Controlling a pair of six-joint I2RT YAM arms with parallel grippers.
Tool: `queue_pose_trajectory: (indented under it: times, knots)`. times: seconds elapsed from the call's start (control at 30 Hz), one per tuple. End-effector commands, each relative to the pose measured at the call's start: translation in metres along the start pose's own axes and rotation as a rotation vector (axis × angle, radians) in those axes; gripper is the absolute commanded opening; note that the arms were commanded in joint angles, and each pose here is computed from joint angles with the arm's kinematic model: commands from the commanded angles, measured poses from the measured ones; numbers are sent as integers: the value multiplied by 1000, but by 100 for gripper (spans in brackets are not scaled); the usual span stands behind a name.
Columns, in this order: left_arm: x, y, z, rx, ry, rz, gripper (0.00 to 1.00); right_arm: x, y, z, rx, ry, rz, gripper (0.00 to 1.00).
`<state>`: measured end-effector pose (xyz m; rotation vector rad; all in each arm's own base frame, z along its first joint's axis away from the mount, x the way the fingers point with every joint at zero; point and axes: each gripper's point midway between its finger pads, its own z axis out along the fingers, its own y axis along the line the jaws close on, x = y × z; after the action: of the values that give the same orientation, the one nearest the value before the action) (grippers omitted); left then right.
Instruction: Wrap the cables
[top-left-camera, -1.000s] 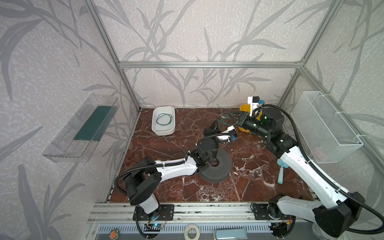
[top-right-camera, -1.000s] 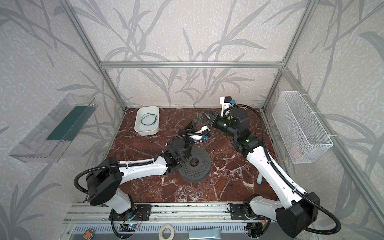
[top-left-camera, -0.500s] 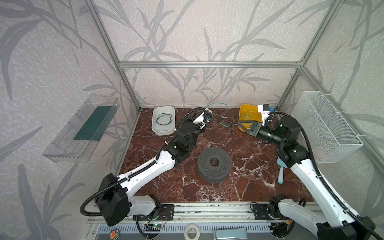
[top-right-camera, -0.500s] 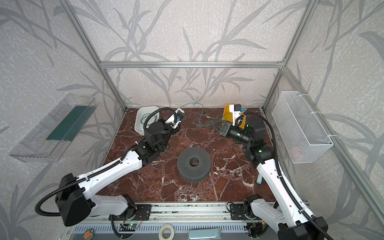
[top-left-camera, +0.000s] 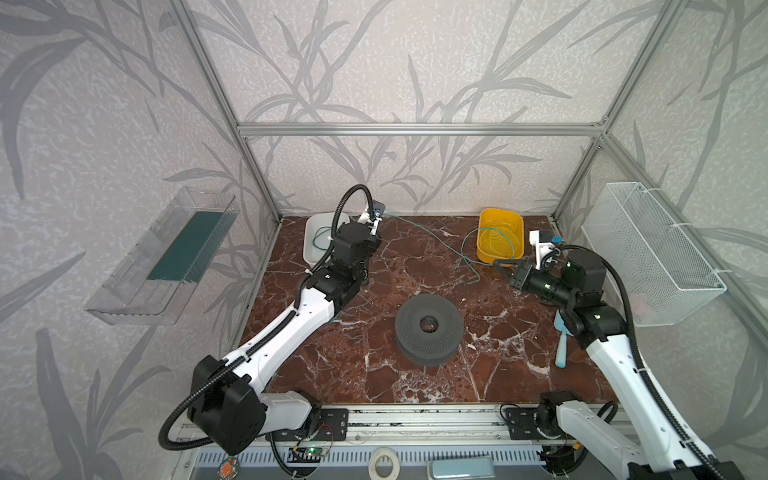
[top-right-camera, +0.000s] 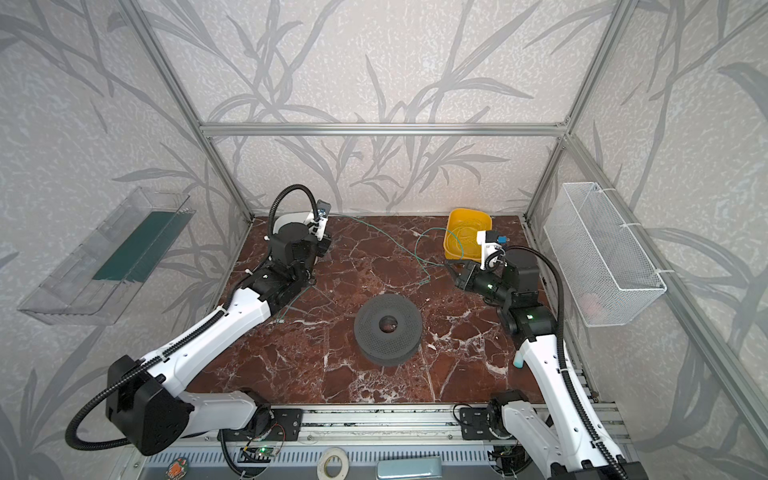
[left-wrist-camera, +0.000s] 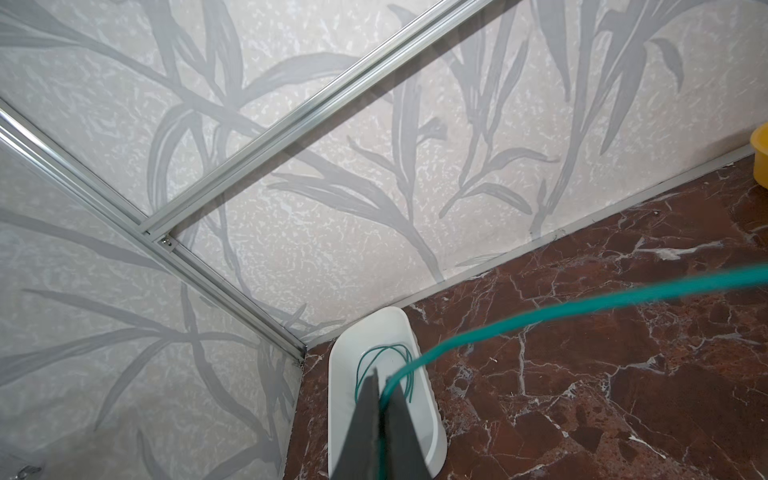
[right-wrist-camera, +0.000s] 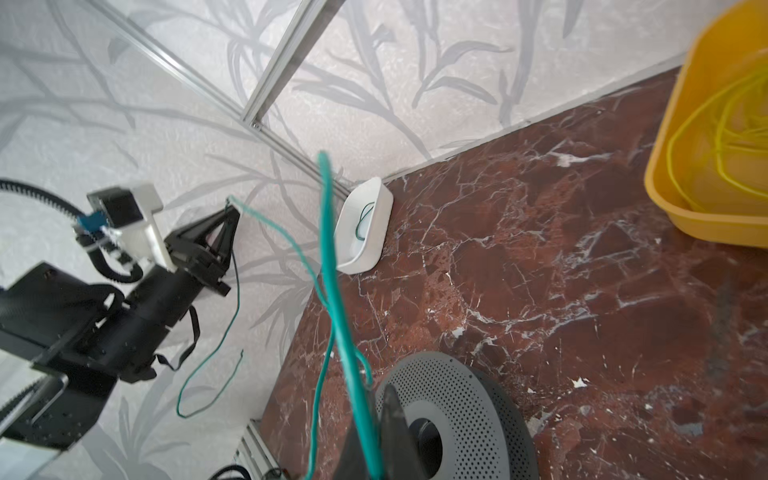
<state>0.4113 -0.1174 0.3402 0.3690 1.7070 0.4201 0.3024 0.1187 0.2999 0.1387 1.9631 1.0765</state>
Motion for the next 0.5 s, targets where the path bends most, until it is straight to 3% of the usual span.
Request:
queue_pose_trajectory:
  times: [0.0,0.27,0.47]
  knots:
    - [9,42,-10,-127,25,-77,0,-33,-24,-13,58,-147,122,0]
    - [60,6,-14,13,122,89,0,-105,-6,-8,-56,-329,230,0]
    - [77,-10,-21,100,194,108,0,-122,8,-10,-91,-358,232,0]
